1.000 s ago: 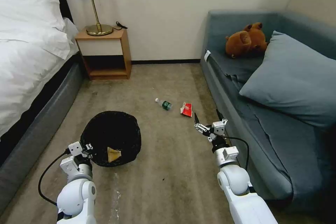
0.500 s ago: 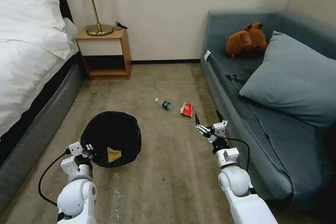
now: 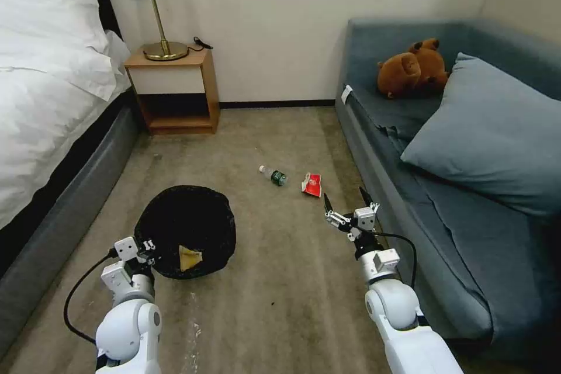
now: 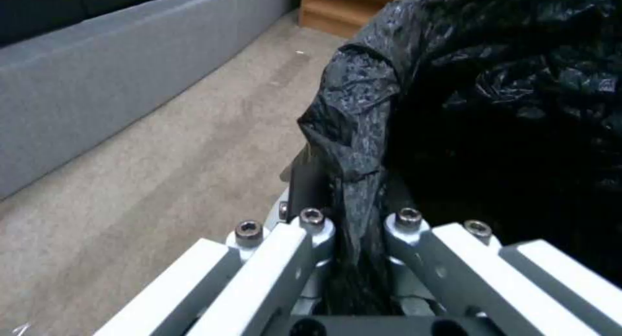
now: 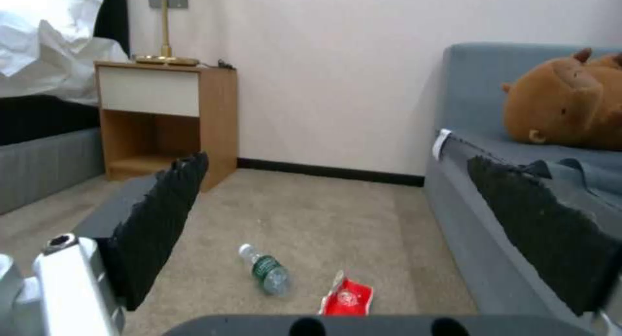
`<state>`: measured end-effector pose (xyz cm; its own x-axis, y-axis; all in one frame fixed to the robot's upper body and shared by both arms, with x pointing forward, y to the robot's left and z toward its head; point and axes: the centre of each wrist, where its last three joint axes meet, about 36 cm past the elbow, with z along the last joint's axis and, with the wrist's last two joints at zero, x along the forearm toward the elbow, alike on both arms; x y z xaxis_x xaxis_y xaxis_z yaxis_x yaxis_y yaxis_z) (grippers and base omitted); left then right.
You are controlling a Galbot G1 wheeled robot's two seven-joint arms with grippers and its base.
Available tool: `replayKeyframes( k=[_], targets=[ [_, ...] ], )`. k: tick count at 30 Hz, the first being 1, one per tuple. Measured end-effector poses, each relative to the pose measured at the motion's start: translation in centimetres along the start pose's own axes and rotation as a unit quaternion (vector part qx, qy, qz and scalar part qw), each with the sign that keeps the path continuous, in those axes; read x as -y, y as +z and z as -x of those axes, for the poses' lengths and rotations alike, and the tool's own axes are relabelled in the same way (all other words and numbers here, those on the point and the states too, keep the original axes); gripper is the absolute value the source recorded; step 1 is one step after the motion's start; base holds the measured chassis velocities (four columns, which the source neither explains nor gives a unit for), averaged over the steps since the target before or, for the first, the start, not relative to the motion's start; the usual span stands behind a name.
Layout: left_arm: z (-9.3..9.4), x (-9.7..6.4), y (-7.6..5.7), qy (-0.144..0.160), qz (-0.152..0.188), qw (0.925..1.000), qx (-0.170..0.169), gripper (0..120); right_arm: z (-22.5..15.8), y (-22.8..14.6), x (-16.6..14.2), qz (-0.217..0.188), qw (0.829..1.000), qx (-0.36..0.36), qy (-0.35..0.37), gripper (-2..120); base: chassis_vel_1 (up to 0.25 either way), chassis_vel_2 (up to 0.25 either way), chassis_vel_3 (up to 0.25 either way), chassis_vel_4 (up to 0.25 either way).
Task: Pick up the trash bin, then pick up the garbage on the floor and place it into the trash bin.
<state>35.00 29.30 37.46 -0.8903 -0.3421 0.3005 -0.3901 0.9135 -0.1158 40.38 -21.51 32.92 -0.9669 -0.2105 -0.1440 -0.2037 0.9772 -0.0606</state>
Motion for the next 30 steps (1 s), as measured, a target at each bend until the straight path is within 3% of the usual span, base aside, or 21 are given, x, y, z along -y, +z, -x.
replayKeyframes(
  k=[30],
  targets=[
    [-0.16, 0.05, 0.10, 0.001, 0.001, 1.0000, 0.001, 3, -0.34, 0.06, -0.39, 0.005, 1.000, -0.001, -0.013, 100, -0.028, 0.031, 0.027, -0.032]
  ],
)
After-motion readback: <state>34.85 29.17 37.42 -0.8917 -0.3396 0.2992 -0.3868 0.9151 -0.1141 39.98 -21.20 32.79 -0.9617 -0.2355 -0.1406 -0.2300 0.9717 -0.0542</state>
